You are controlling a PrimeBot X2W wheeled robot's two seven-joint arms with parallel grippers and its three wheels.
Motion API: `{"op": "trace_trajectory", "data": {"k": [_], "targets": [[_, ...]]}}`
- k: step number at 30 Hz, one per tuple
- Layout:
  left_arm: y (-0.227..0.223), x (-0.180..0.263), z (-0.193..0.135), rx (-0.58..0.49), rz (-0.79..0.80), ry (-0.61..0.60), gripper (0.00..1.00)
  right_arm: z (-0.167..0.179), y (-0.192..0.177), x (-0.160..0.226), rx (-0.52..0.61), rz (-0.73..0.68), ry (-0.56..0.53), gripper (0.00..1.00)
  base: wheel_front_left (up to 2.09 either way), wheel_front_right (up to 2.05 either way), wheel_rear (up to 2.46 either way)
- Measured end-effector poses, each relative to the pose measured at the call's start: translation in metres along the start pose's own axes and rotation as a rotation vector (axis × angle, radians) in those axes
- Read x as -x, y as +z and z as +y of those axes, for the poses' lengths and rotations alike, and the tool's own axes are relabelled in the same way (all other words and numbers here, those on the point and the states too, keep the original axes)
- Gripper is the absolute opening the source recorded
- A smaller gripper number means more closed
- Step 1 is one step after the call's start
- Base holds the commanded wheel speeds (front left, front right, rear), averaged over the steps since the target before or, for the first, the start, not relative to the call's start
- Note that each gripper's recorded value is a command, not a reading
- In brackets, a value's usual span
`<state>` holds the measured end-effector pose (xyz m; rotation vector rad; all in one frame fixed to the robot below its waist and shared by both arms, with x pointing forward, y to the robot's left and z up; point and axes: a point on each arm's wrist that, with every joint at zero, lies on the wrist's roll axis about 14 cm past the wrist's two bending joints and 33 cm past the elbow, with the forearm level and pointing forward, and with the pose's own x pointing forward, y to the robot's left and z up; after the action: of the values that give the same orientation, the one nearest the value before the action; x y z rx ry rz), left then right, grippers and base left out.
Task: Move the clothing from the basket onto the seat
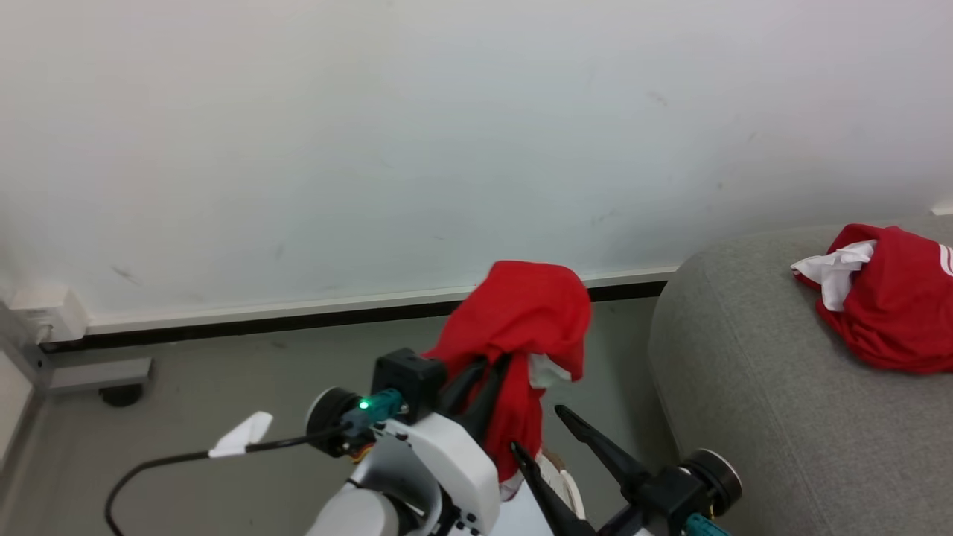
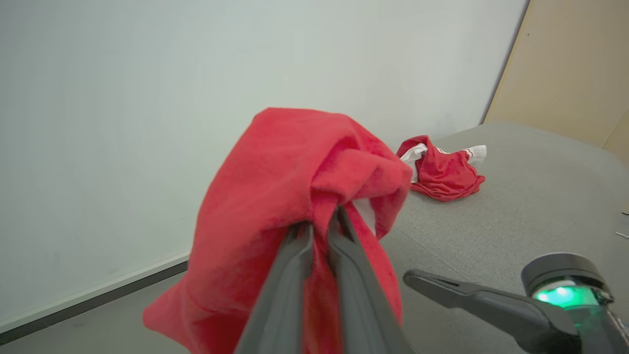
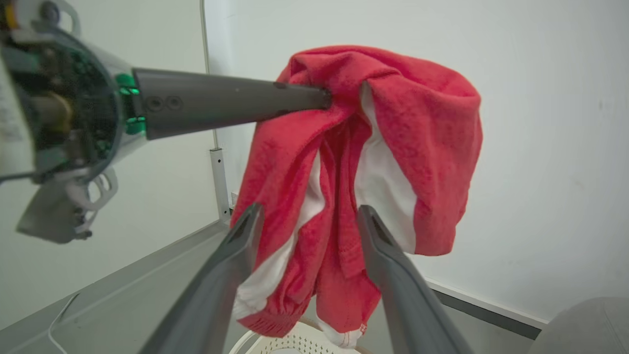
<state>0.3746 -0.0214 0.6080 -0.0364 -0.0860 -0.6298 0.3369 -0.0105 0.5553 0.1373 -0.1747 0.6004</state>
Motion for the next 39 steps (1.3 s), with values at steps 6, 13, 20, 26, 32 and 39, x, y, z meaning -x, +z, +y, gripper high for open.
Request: {"op": "trace_trajectory", "data": {"k": [6,13,20,26,32,39], "targets": [[-0.002,0.001,-0.017,-0.004,0.01,-0.044,0.0,0.007,-0.003,-0.018,0.016,0.026,0.059,1.0,0.0,0.0,0.0],[-0.006,0.006,-0.034,0.002,0.026,-0.083,0.0,0.012,-0.01,-0.031,-0.004,0.064,0.097,0.67,0.0,0.0,0.0],[-0.008,0.009,-0.029,0.009,0.035,-0.054,0.0,0.013,-0.013,-0.035,-0.052,0.075,0.098,0.0,0.0,0.0,0.0],[-0.011,0.01,-0.019,0.009,0.032,-0.02,1.0,0.007,-0.016,-0.037,-0.066,0.082,0.078,0.0,0.0,0.0,0.0],[-0.018,0.014,-0.011,0.002,0.045,-0.009,1.0,-0.007,-0.016,-0.038,-0.057,0.081,0.039,0.0,0.0,0.0,0.0],[-0.033,0.023,0.0,-0.006,0.077,0.021,1.0,-0.033,-0.004,-0.037,-0.039,0.044,-0.035,0.0,0.0,0.0,0.0]]}}
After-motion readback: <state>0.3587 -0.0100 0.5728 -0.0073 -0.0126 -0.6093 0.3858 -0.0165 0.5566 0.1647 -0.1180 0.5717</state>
